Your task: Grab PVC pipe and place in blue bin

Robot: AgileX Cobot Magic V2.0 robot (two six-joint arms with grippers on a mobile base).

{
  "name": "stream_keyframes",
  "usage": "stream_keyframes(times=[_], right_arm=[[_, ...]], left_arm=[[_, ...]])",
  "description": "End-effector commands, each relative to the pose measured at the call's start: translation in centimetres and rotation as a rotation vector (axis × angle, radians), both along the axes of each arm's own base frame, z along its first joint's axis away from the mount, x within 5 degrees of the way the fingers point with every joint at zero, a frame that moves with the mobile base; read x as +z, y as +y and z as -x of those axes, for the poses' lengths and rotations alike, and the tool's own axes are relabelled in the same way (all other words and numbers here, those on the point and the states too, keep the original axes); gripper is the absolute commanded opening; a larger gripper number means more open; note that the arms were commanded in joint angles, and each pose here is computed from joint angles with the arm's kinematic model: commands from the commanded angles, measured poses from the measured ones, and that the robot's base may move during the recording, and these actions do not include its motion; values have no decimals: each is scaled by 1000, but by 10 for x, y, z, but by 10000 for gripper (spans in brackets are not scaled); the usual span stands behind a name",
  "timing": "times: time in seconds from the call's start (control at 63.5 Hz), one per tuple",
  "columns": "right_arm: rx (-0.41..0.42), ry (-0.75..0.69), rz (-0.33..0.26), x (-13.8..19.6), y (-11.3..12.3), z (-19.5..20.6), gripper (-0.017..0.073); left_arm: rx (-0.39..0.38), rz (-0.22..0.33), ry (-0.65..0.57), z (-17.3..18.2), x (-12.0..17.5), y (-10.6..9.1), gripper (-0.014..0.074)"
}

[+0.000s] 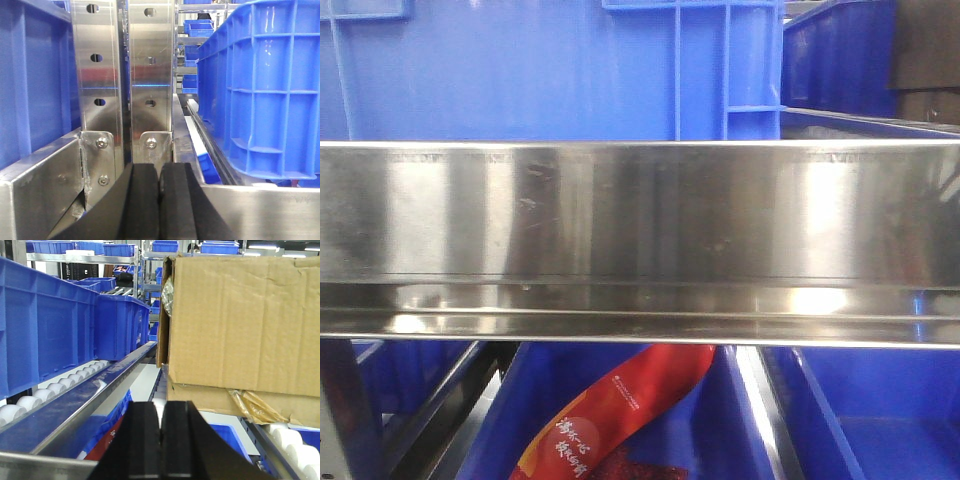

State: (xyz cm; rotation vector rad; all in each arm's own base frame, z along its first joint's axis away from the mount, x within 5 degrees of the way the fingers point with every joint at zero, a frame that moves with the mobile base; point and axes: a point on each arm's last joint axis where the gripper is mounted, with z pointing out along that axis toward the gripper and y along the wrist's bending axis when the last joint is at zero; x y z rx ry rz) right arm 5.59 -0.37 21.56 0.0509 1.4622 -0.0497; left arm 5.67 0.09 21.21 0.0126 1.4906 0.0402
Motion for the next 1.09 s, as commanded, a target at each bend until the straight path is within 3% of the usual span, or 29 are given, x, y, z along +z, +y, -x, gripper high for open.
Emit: stream_keyframes(times=[0.0,1.071], right_arm=[[-6,-8,10,0,0,0,-154],[-6,-8,10,0,0,0,-154]], left_arm=[[1,5,-26,1,3,0,-111],[1,5,-26,1,3,0,-111]])
